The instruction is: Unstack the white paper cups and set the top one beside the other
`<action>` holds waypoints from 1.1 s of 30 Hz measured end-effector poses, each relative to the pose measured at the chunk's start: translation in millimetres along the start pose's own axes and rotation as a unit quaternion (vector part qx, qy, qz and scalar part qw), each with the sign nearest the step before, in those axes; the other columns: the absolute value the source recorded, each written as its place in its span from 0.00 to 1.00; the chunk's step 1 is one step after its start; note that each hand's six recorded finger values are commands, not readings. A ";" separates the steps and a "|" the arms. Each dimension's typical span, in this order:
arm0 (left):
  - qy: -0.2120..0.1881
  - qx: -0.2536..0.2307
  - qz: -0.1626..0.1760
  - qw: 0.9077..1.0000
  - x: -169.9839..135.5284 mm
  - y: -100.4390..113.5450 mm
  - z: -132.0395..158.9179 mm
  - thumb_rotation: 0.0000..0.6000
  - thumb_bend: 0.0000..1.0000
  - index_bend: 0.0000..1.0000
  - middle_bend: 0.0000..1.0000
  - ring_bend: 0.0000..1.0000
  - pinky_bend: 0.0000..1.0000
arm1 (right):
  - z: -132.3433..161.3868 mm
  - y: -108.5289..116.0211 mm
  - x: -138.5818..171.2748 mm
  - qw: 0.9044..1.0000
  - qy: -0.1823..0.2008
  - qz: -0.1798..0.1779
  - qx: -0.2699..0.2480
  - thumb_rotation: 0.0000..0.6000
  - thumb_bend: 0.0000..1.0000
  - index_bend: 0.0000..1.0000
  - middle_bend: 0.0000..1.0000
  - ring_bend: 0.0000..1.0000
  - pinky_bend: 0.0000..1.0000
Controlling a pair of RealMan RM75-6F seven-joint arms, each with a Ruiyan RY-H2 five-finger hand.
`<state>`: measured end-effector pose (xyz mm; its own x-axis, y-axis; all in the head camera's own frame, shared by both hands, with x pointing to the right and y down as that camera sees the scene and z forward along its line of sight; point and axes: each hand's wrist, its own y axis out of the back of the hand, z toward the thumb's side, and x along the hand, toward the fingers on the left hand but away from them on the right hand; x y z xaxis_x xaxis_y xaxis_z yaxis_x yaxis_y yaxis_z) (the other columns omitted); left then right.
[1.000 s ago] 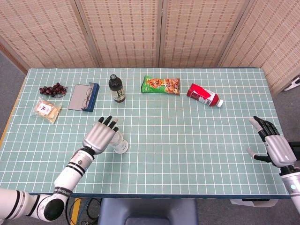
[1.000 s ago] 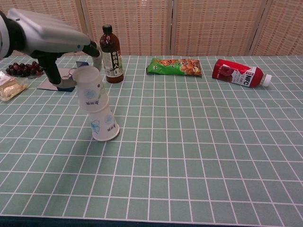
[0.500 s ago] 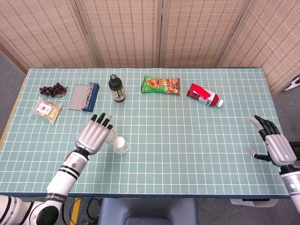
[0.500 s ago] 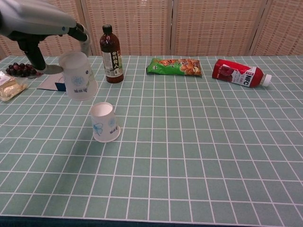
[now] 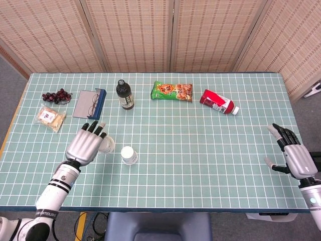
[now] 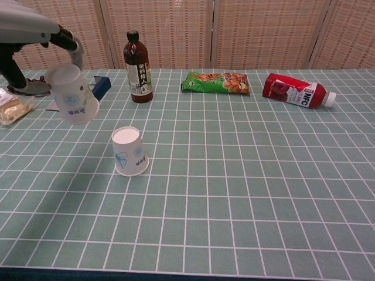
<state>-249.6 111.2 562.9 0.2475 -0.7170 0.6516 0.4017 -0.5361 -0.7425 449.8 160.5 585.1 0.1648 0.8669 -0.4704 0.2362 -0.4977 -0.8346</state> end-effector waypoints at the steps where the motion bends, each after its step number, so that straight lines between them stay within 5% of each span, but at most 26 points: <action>1: 0.001 -0.005 -0.001 1.000 -0.3 -3.2 -2.8 1.00 0.41 0.36 0.10 0.08 0.17 | 0.2 0.0 0.1 1.000 0.000 0.000 0.000 1.00 0.25 0.00 0.00 0.00 0.00; 33: 0.001 -0.084 -0.041 0.996 7.6 -77.1 -37.2 1.00 0.41 0.36 0.10 0.08 0.17 | 3.0 -1.9 1.3 1.000 0.003 -0.001 0.004 1.00 0.25 0.00 0.00 0.00 0.00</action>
<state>-311.4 130.5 619.4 0.2174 -0.6683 0.7114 0.2672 -0.6603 -0.7019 446.7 162.7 585.2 0.1699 0.8682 -0.4663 0.2291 -0.4950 -0.8381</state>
